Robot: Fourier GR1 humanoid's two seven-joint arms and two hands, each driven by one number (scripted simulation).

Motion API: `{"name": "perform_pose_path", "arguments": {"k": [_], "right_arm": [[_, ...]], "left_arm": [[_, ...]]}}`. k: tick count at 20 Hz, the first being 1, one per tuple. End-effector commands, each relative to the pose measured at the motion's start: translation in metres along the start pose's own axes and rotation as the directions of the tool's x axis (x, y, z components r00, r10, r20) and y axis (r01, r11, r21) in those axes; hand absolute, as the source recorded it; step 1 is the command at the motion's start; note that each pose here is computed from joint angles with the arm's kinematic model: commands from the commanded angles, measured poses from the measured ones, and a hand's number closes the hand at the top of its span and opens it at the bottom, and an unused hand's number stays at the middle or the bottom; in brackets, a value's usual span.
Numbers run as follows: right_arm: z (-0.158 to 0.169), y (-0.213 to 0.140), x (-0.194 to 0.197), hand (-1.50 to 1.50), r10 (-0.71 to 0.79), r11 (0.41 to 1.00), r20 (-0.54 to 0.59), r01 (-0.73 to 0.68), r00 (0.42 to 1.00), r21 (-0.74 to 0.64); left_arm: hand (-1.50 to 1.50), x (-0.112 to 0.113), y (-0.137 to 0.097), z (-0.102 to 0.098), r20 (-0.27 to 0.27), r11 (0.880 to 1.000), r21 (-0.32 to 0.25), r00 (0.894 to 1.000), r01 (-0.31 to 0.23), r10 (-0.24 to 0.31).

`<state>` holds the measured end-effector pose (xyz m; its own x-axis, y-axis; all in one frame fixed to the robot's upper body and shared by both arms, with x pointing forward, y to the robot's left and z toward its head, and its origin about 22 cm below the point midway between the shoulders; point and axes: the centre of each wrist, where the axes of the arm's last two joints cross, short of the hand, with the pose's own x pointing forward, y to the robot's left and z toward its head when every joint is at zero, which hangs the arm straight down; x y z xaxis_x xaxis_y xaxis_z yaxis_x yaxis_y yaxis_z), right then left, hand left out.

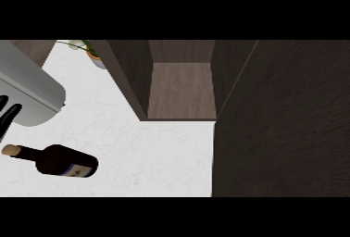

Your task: Pick up the wine, place it into the cabinet and close the cabinet

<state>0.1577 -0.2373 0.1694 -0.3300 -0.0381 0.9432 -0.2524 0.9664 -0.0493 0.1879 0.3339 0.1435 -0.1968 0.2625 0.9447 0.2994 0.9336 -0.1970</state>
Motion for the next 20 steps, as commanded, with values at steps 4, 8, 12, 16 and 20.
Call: {"name": "perform_pose_path", "arguments": {"k": [4, 8, 12, 16, 20], "right_arm": [[0.016, -0.003, 0.000, -1.50, -0.011, 1.000, -0.002, 0.011, 1.000, -0.010], [-0.001, 0.014, 0.008, -1.50, -0.022, 1.000, -0.009, 0.022, 1.000, 0.016], [-0.001, 0.002, -0.006, -1.50, 0.002, 1.000, 0.013, -0.002, 1.000, 0.007], [0.002, 0.012, 0.000, -1.50, -0.020, 1.000, -0.010, 0.020, 1.000, 0.007], [0.004, 0.011, 0.008, -1.50, -0.018, 1.000, 0.028, 0.018, 0.999, 0.009]], "left_arm": [[-1.50, -0.024, 0.029, 0.027, -0.021, 0.998, 0.052, 0.999, 0.035, -0.034], [-1.50, -0.020, 0.054, 0.004, -0.031, 0.998, 0.044, 0.998, 0.049, -0.048], [-1.50, -0.040, 0.049, 0.019, -0.062, 0.996, 0.059, 0.996, 0.073, -0.069], [-1.50, -0.054, 0.074, 0.020, -0.087, 0.995, 0.063, 0.994, 0.074, -0.068], [-1.50, -0.065, 0.085, 0.028, -0.104, 0.991, 0.097, 0.991, 0.092, -0.082]]}}
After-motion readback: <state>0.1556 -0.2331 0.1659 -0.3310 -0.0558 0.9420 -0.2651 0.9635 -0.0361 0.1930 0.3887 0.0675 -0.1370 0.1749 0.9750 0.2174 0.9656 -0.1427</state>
